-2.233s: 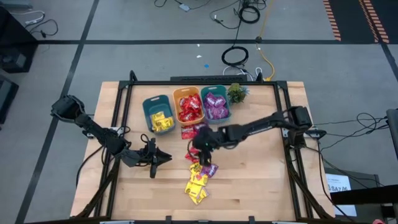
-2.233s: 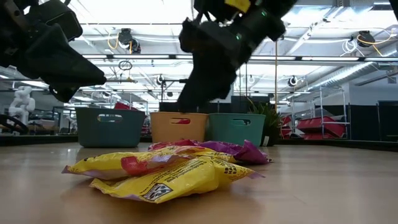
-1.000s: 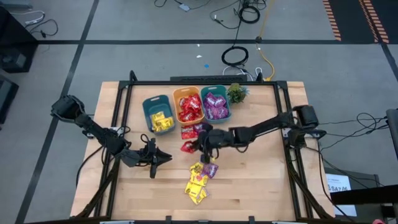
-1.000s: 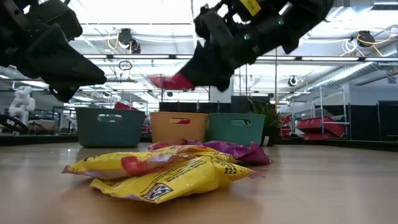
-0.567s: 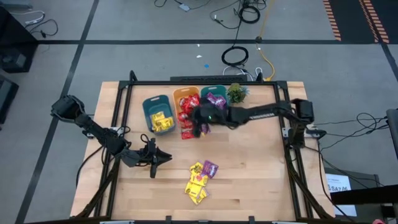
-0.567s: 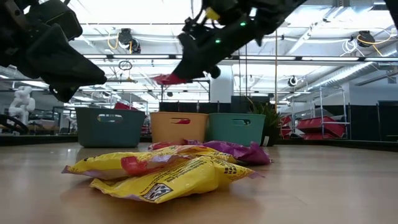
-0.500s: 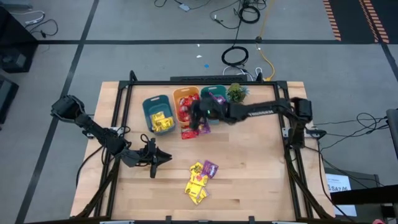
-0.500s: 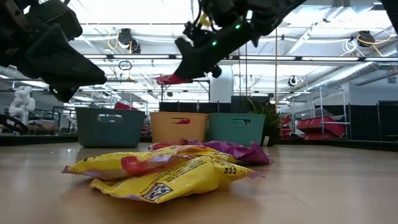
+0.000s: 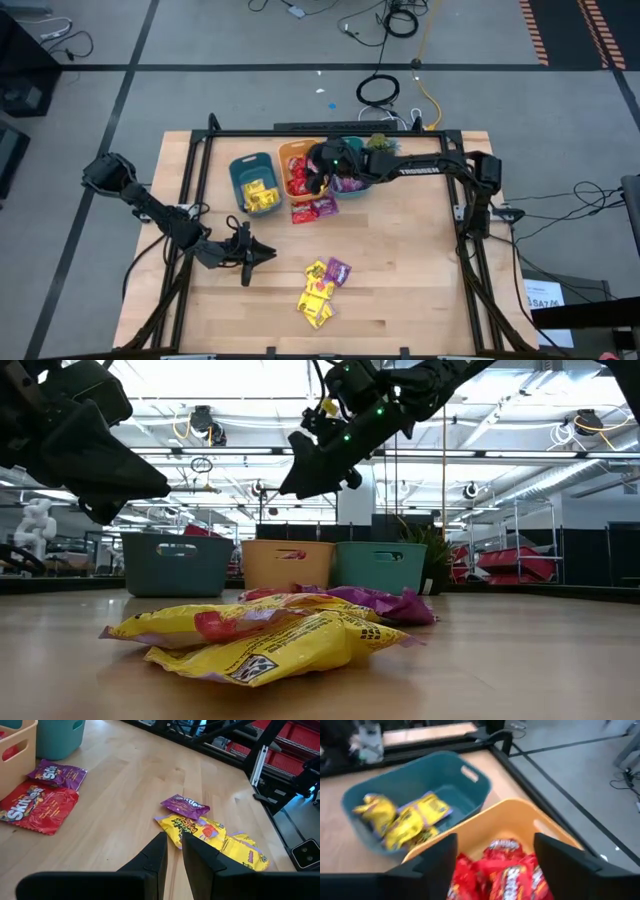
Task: Sort candy
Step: Put the yellow candy into the blue bin
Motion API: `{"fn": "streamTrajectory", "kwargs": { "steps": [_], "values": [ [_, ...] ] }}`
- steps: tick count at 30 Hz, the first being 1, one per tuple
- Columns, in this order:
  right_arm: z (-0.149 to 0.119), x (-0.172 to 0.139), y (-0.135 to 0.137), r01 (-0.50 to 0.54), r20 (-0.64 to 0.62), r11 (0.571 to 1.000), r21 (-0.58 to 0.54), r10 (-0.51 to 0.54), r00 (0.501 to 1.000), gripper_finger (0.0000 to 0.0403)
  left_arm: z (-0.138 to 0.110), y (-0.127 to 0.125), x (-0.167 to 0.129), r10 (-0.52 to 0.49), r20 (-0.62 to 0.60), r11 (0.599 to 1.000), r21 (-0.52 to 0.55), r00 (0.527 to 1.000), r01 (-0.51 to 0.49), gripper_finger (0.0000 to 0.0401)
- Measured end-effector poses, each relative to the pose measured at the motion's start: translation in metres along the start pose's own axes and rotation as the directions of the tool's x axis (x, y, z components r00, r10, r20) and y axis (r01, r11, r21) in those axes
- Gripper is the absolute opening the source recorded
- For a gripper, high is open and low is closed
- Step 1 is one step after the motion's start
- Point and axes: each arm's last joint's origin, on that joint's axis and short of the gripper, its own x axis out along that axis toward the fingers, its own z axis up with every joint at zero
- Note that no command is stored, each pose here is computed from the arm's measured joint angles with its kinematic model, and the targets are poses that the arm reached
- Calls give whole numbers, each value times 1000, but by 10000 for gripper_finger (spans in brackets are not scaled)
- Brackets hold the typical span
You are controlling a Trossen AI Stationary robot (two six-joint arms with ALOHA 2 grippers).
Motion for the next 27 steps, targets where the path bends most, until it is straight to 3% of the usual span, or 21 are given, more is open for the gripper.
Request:
{"fn": "streamTrajectory", "kwargs": {
  "steps": [5, 12, 15, 20, 25, 27],
  "values": [
    [4, -18, 9, -37, -57, 999, -3, 37, 998, 313, 0, 0, 0, 0, 0, 1000, 0, 1000, 0, 68],
    [9, -70, 29, -253, -218, 961, 107, 271, 938, 340, 0, 0, 0, 0, 0, 1000, 0, 1000, 0, 68],
    [2, -84, 58, -322, -277, 942, 98, 336, 900, 340, 0, 0, 0, -1, 0, 1000, 0, 1000, 1, 68],
    [-33, -94, 117, -438, -353, 898, 38, 422, 835, 341, 1, 0, 0, -4, 6, 1000, -5, 1000, 4, 68],
    [-72, -91, 158, -362, -341, 929, -80, 315, 886, 341, 1, -1, 0, -5, 7, 1000, -7, 1000, 5, 68],
    [-86, -84, 172, -364, -334, 923, -126, 306, 891, 341, 1, -1, 0, -5, 7, 1000, -6, 1000, 5, 68]
  ]
}}
